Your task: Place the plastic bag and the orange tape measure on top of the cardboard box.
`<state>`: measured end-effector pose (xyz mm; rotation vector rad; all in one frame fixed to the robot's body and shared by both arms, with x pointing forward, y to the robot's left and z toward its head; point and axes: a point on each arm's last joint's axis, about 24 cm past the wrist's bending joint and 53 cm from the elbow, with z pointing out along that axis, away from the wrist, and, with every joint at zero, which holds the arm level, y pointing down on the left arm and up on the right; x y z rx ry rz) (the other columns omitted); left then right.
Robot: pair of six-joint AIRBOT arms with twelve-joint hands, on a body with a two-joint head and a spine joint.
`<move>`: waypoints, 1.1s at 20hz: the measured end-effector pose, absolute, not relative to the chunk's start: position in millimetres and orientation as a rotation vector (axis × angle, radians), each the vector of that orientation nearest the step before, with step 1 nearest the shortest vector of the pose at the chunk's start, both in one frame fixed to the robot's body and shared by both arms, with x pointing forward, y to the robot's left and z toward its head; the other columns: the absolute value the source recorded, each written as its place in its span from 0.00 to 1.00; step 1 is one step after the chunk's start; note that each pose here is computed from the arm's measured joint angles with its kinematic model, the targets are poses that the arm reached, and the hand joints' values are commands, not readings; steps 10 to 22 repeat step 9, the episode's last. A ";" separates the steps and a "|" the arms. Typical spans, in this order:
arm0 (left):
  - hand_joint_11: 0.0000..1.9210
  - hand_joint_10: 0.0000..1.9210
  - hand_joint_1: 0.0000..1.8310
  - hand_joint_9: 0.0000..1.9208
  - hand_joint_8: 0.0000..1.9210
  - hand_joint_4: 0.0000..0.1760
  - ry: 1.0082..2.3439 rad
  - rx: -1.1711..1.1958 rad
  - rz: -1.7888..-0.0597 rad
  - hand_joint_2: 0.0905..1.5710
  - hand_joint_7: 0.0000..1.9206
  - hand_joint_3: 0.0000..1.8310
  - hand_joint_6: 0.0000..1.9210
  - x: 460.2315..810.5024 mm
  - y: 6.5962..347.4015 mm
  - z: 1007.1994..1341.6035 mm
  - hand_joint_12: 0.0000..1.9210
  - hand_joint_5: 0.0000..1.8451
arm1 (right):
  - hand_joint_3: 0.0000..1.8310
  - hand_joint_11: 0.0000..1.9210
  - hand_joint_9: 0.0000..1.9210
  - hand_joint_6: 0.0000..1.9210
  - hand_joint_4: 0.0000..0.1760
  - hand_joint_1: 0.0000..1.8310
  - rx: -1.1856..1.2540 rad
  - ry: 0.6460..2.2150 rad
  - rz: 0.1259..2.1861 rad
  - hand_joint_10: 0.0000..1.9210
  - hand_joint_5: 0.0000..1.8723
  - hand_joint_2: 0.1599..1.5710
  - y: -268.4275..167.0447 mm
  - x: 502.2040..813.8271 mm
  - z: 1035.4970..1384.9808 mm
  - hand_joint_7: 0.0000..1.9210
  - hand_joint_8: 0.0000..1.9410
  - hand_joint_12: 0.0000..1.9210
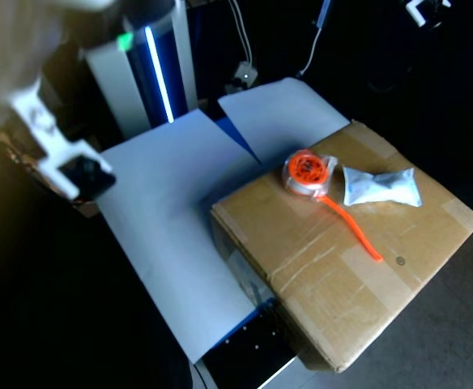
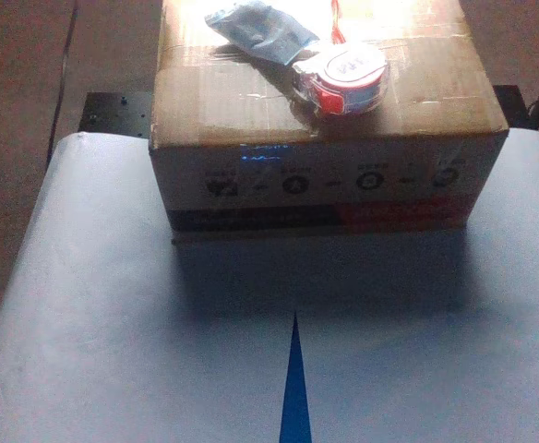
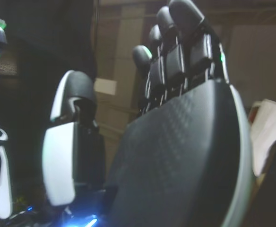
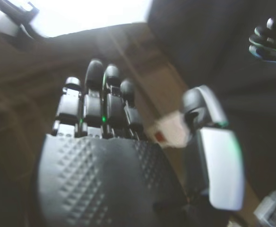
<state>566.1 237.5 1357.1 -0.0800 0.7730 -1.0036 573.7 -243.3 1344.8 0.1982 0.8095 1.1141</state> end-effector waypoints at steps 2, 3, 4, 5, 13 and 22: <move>0.00 0.21 0.25 0.14 0.03 0.64 0.772 -0.060 -1.009 0.85 0.22 0.00 0.45 561.3 231.0 1357.4 0.70 0.07 | 0.01 0.00 0.08 0.02 0.98 0.20 0.148 0.810 1.143 0.04 0.04 0.88 -231.8 565.1 1347.9 0.01 0.00 0.48; 0.00 0.54 0.45 0.14 0.39 0.53 0.777 -0.038 -1.005 0.86 0.25 0.00 0.85 557.6 224.5 1356.9 0.82 0.31 | 0.00 0.00 0.11 0.35 1.00 0.31 0.113 0.816 1.119 0.14 0.02 0.78 -222.6 557.6 1348.5 0.13 0.01 0.71; 0.00 0.60 0.43 0.13 0.58 0.52 0.772 -0.020 -0.987 0.88 0.18 0.00 0.89 554.1 220.6 1357.2 0.84 0.28 | 0.00 0.00 0.10 0.40 1.00 0.31 0.099 0.822 1.110 0.16 0.00 0.78 -217.2 551.4 1350.1 0.13 0.01 0.71; 0.00 0.60 0.43 0.13 0.59 0.52 0.772 -0.029 -0.996 0.88 0.18 0.00 0.89 550.5 215.9 1357.8 0.84 0.28 | 0.00 0.00 0.10 0.40 1.00 0.31 0.056 0.826 1.126 0.17 0.00 0.78 -209.3 542.2 1354.3 0.13 0.01 0.71; 0.00 0.60 0.43 0.13 0.60 0.53 0.836 -0.142 -1.202 0.88 0.17 0.00 0.89 554.2 219.7 1341.6 0.84 0.28 | 0.00 0.00 0.10 0.40 1.00 0.31 0.126 0.866 1.118 0.17 0.00 0.78 -220.9 543.6 1346.3 0.13 0.01 0.71; 0.00 0.60 0.43 0.13 0.60 0.53 0.836 -0.142 -1.202 0.88 0.17 0.00 0.89 554.2 219.7 1341.6 0.84 0.28 | 0.00 0.00 0.10 0.40 1.00 0.31 0.126 0.866 1.118 0.17 0.00 0.78 -220.9 543.6 1346.3 0.13 0.01 0.71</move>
